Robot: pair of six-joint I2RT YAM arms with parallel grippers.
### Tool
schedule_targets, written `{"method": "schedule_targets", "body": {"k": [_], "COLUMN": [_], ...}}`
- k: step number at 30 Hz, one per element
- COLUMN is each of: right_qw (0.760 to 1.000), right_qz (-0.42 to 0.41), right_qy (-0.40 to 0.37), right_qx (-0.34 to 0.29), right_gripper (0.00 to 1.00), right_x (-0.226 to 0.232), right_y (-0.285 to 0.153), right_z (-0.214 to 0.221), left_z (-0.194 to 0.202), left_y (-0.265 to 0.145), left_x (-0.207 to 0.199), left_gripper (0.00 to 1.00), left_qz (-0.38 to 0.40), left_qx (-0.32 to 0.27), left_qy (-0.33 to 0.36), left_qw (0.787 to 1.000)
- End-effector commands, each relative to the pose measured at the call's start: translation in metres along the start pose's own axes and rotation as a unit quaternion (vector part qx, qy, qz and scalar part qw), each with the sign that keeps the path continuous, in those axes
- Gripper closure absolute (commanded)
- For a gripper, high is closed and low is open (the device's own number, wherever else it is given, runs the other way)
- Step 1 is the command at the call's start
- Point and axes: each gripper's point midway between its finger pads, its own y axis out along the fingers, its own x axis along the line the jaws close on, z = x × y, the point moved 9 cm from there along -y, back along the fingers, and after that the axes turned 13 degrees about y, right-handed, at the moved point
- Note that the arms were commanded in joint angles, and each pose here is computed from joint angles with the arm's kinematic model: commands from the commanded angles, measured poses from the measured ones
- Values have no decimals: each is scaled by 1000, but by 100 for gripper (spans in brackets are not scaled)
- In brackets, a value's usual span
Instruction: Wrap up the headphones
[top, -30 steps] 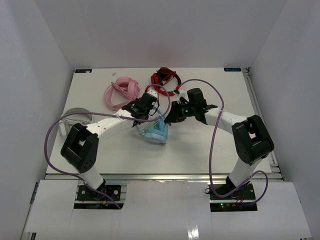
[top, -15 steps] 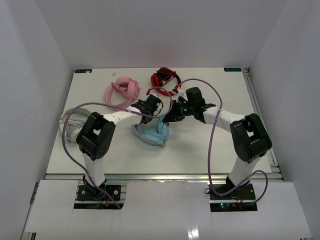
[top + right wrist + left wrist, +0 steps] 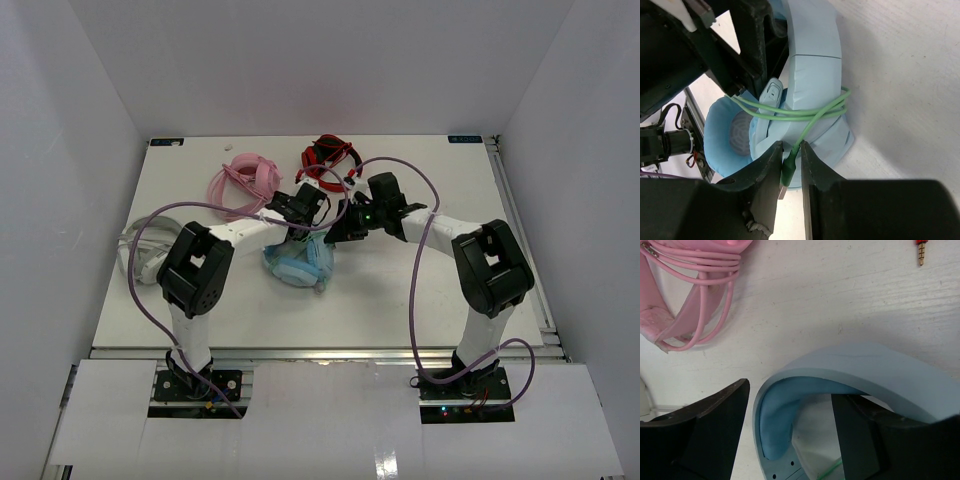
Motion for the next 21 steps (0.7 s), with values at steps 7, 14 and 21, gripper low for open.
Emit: {"method": "schedule_targets", "body": {"k": [7,14,21], "right_qw": [1000,1000,1000], "right_qz": [-3,-6,-11], "right_qy": [4,0,-3], "right_qx": [-8,-13,-22], "right_gripper": [72,70,69], "right_x": [9,16,22], "right_y": [0,-4,-5], "right_z": [-13,-18,-24], "left_z": [-41,-42,-33], "left_y": [-55,-91,-108], "left_x": [39,62,64], "left_gripper": [20,20,21], "left_qz": [-6,-3,40], "left_qx": [-61,-80,-95], "left_qy": [-88,-150,-173], "left_qw": [994,985,980]}}
